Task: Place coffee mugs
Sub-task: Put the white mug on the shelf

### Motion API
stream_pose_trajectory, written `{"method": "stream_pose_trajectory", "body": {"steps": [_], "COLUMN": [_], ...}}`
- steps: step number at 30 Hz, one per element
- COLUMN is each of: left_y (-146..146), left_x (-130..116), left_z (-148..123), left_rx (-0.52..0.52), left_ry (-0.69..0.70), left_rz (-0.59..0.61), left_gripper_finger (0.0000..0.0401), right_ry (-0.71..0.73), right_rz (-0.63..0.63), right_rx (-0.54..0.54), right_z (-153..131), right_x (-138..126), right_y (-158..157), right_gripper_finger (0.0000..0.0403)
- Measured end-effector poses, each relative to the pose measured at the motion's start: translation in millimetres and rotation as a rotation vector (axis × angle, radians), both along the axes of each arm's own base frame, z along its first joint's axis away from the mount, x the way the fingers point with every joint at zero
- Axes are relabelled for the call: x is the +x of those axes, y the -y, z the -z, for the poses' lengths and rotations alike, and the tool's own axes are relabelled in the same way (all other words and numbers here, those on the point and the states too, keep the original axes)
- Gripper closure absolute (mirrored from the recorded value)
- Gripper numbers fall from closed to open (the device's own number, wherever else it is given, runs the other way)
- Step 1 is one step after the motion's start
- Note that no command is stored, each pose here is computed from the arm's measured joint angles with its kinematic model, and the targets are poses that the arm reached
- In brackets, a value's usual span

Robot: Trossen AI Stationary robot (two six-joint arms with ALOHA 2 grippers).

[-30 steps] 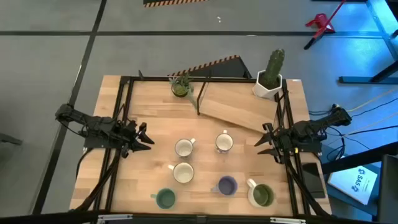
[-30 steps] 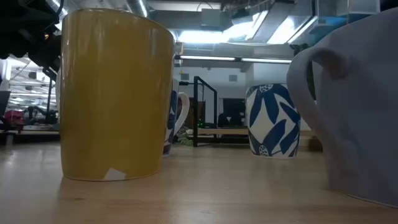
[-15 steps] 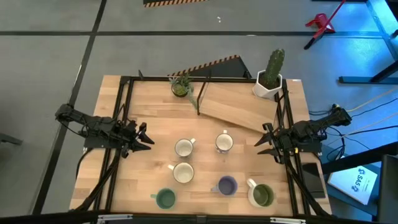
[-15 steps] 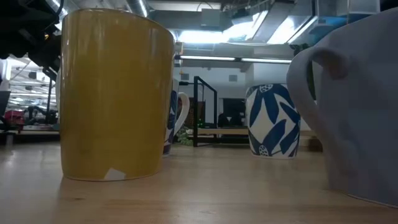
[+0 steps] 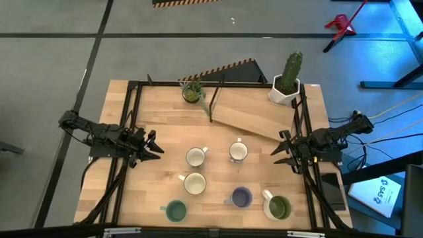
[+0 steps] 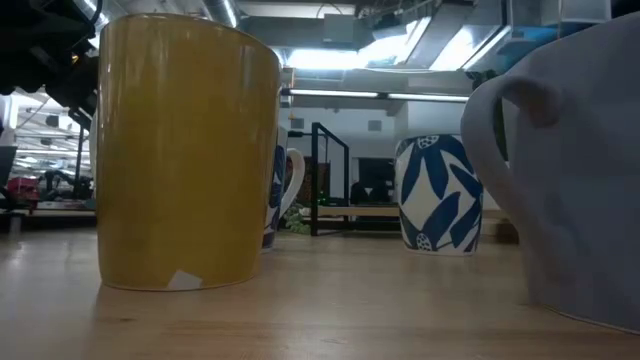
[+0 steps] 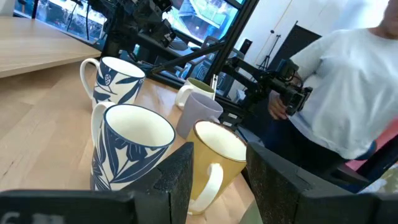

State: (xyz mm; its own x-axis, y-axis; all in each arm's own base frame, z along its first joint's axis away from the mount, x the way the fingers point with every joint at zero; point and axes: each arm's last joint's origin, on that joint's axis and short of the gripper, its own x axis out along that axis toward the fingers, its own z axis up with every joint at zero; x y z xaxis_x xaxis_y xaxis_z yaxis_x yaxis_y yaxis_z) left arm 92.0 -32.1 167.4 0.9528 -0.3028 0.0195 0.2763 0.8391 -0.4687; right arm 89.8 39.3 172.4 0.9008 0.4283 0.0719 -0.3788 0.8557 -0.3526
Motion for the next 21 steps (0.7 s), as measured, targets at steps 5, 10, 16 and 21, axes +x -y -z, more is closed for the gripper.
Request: {"method": "stream_pose_trajectory", "body": {"steps": [5, 10, 16, 21], "left_y": [0.0, 0.0, -0.3, -2.0], "left_x": [0.0, 0.0, 0.1, 0.6], "left_z": [0.0, 0.0, -0.1, -0.7], "left_rx": [0.0, 0.0, 0.049, 0.262], "left_ry": [0.0, 0.0, 0.016, 0.083], "left_rz": [0.0, 0.0, -0.011, -0.062], "left_gripper_finger": [0.0259, 0.0259, 0.0259, 0.0259], "right_ry": [0.063, 0.132, 0.263, 0.43], "right_rz": [-0.003, 0.05, 0.096, 0.172], "right_rx": [0.131, 0.266, 0.547, 0.656], "right_z": [-10.9, -21.5, -41.5, -75.6], "right_x": [-1.2, -2.8, -9.5, -23.3], "right_y": [0.8, 3.9, 10.5, 19.8], "right_gripper_finger": [0.0251, 0.0251, 0.0251, 0.0251]}}
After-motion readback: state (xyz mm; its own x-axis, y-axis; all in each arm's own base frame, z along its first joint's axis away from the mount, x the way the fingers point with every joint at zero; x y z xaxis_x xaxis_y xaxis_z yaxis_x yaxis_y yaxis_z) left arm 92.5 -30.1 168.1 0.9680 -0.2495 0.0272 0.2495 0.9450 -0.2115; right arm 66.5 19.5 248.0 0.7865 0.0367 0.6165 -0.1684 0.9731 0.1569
